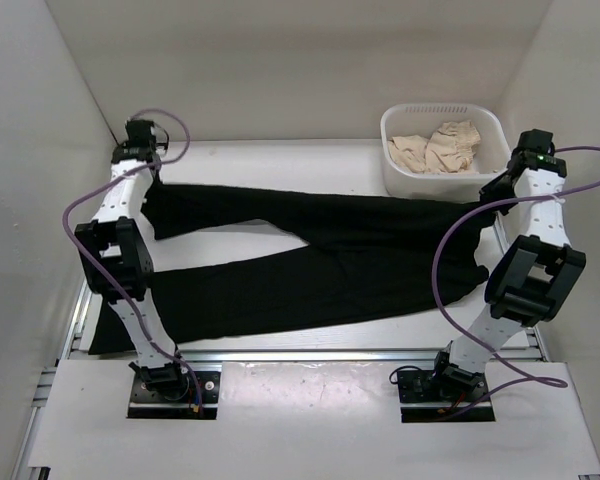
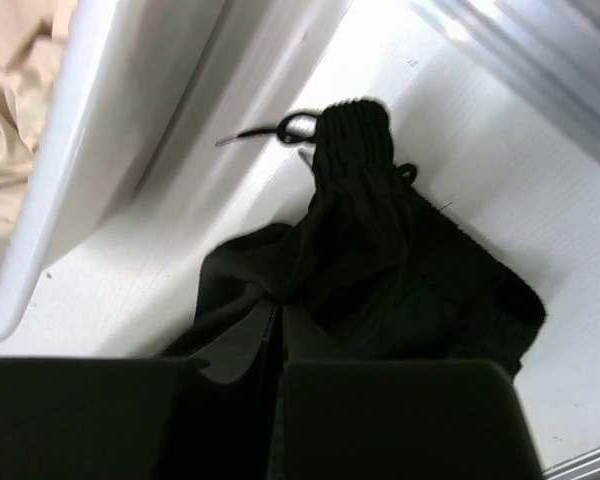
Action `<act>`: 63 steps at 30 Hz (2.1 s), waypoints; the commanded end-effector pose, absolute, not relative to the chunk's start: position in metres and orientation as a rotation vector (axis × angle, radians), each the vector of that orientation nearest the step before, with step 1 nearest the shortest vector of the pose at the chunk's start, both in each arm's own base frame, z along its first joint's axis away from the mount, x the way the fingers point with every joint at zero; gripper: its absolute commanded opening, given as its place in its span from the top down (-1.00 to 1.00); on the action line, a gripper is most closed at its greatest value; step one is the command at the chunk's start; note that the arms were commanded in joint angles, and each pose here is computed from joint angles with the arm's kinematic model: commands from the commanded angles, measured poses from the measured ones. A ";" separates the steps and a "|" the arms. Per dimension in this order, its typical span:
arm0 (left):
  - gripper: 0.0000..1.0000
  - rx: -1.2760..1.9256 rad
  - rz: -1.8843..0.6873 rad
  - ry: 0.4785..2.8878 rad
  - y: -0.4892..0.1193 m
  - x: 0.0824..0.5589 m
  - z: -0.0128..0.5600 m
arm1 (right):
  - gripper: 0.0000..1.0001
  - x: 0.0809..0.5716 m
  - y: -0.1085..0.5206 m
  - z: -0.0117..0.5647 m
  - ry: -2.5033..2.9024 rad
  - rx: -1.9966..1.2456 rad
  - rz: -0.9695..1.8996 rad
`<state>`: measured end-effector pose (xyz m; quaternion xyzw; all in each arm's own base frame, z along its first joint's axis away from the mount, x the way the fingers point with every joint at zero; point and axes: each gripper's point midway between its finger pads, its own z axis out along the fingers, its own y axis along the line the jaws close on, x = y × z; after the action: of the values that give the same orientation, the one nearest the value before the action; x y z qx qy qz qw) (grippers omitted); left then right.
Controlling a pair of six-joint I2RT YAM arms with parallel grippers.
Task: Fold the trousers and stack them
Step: Flatten the trousers out, then fold the trousers
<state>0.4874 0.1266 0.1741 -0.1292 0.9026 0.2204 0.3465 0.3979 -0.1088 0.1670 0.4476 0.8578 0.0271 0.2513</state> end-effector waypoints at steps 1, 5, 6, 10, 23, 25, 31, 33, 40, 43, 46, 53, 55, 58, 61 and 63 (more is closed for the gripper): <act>0.72 -0.300 0.602 2.437 0.116 0.439 0.153 | 1.00 0.404 -0.087 0.169 2.354 1.112 0.108; 0.72 -0.267 0.677 2.556 0.111 0.371 0.118 | 1.00 0.396 -0.079 0.156 2.402 1.110 0.090; 0.72 -0.258 0.702 2.603 0.112 0.350 0.105 | 1.00 0.396 -0.081 0.156 2.399 1.113 0.074; 0.72 -0.205 0.611 2.743 0.094 0.292 0.101 | 1.00 0.392 -0.087 0.151 2.405 1.129 0.019; -0.97 -0.379 0.236 2.756 0.120 0.382 0.134 | 1.00 0.402 -0.086 0.138 2.430 1.126 0.015; -0.94 -0.371 0.275 2.851 0.122 0.386 0.100 | 1.00 0.402 -0.086 0.135 2.438 1.129 0.012; -0.93 -0.327 0.272 3.062 0.105 0.357 0.046 | 1.00 0.399 -0.089 0.130 2.457 1.130 -0.022; -0.93 -0.327 0.336 3.106 0.110 0.343 0.031 | 1.00 0.399 -0.089 0.130 2.457 1.130 -0.023; 0.09 -0.339 0.208 3.240 0.095 0.317 0.010 | 1.00 0.408 -0.092 0.133 2.449 1.126 -0.020; 0.72 -0.362 0.195 3.186 0.102 0.335 0.017 | 1.00 0.418 -0.090 0.137 2.434 1.129 0.016; 0.72 -0.395 0.319 3.022 0.132 0.377 0.046 | 1.00 0.422 -0.091 0.144 2.428 1.127 0.018; 0.72 -0.422 0.443 2.604 0.162 0.442 0.158 | 1.00 0.419 -0.089 0.157 2.413 1.105 0.033; 0.72 -0.431 0.471 2.540 0.166 0.446 0.177 | 1.00 0.418 -0.084 0.153 2.413 1.110 0.064; 0.72 -0.448 0.507 2.413 0.173 0.453 0.206 | 1.00 0.423 -0.074 0.157 2.407 1.085 0.150; 0.72 -0.488 0.540 2.291 0.185 0.442 0.243 | 1.00 0.421 -0.071 0.168 2.403 1.054 0.172; 0.72 -0.516 0.597 2.353 0.187 0.410 0.224 | 1.00 0.411 -0.064 0.175 2.434 1.022 0.199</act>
<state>0.4417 0.1679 0.1947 -0.1663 0.9211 0.1795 0.3030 0.4192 -0.0725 0.1391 0.4006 0.8897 0.0488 0.2137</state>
